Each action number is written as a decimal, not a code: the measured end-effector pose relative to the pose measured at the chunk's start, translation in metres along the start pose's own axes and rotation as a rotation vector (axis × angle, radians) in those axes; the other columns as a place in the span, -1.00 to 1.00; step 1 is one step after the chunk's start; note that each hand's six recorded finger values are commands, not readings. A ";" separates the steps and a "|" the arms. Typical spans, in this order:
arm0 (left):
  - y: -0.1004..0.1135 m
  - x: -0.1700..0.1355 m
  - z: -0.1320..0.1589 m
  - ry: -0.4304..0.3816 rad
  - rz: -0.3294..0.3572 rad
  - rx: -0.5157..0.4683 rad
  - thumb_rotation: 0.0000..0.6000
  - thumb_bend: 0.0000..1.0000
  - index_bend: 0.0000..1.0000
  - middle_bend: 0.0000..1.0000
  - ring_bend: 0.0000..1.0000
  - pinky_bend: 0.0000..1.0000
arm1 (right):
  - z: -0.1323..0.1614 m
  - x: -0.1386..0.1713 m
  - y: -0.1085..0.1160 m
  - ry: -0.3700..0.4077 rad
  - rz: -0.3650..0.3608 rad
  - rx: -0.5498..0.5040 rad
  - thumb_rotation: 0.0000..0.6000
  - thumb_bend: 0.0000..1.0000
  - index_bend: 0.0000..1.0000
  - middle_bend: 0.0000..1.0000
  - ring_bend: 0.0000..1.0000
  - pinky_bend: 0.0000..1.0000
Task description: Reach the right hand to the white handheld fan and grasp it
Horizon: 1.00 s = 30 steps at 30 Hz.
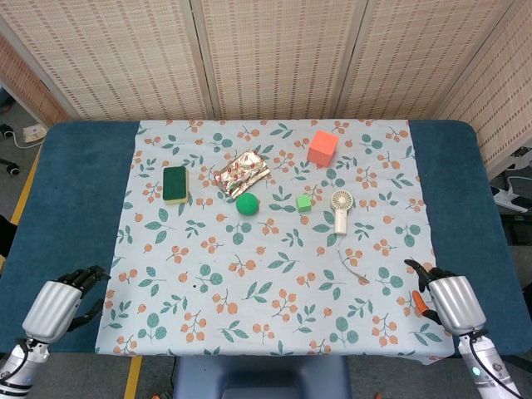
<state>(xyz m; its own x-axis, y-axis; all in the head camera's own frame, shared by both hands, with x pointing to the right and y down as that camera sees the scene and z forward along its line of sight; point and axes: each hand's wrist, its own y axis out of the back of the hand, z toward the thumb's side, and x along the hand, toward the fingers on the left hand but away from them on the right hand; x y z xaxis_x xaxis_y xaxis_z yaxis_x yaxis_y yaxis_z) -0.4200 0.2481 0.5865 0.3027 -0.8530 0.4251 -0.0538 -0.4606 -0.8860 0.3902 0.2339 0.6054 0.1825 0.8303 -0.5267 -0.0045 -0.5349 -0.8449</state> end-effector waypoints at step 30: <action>0.015 -0.021 0.000 0.042 0.011 0.036 1.00 -0.28 -0.33 -0.46 -0.32 0.12 | 0.059 -0.147 -0.043 -0.129 0.362 -0.278 1.00 0.54 -0.90 0.73 0.45 0.66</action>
<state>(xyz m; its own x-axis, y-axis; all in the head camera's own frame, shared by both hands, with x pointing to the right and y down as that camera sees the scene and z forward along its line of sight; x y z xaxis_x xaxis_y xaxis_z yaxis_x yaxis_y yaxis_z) -0.4269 0.2591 0.5643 0.2621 -0.8677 0.4223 -0.0219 -0.4429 -0.8963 0.3054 0.1445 0.7136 0.0942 0.5857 -0.8050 0.2209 -0.8008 -0.5567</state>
